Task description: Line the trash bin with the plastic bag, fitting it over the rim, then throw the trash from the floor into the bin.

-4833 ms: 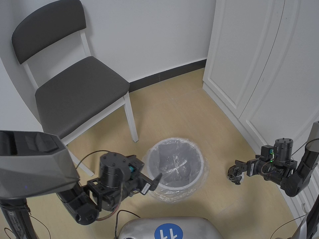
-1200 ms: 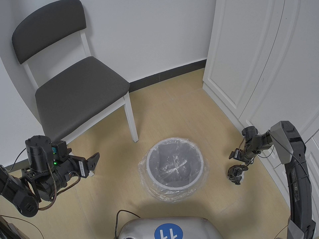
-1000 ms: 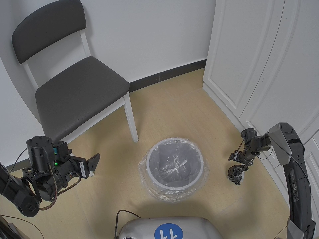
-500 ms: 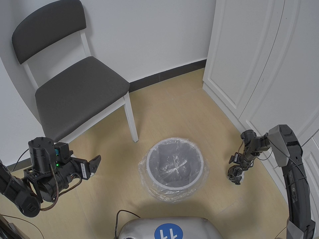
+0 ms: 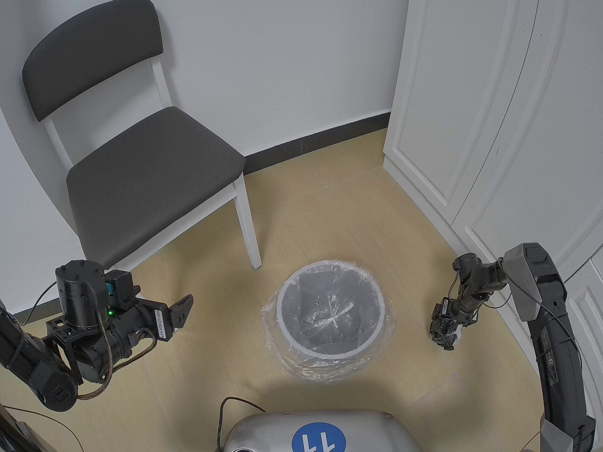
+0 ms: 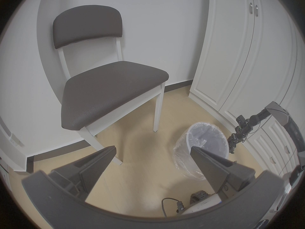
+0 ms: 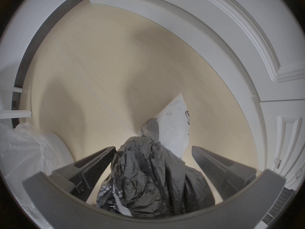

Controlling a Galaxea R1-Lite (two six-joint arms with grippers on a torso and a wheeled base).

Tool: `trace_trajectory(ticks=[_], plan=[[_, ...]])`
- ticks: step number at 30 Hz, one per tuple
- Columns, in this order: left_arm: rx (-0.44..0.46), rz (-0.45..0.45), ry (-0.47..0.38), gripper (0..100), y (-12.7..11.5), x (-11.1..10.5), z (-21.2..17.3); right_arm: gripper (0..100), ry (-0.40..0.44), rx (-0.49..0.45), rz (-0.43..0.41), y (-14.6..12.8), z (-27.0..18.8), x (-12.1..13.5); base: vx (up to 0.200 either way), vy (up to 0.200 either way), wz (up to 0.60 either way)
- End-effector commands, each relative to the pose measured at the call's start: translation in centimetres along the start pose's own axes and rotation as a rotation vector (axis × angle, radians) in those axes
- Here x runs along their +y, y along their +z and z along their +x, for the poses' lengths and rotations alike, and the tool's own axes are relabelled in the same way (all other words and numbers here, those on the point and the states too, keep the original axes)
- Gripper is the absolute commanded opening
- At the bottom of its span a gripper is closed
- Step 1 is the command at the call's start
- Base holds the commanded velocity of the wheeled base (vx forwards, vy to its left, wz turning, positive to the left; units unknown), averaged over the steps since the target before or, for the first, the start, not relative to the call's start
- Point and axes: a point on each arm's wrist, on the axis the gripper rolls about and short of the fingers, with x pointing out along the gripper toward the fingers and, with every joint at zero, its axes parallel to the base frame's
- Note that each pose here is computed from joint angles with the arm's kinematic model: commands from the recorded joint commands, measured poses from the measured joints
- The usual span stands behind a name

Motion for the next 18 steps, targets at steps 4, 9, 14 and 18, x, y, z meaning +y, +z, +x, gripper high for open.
trace_trajectory(ticks=[4, 9, 14, 18], plan=[[0.002, 0.0, 0.001, 100, -0.04, 0.0, 0.05, 100, -0.001, 0.002, 0.007, -0.09, 0.17, -0.05, 0.0, 0.0, 0.0], [0.005, 0.0, 0.001, 100, -0.09, 0.01, 0.03, 0, -0.001, 0.002, 0.005, -0.09, 0.17, -0.05, 0.0, 0.0, 0.0], [0.005, 0.001, 0.0, 100, -0.08, -0.04, 0.07, 0, -0.003, 0.002, -0.002, -0.12, 0.17, 0.01, 0.0, 0.0, 0.0], [0.006, 0.001, 0.0, 100, -0.12, -0.03, 0.05, 0, -0.037, -0.013, -0.005, -0.09, 0.23, -0.06, 0.0, 0.0, 0.0]])
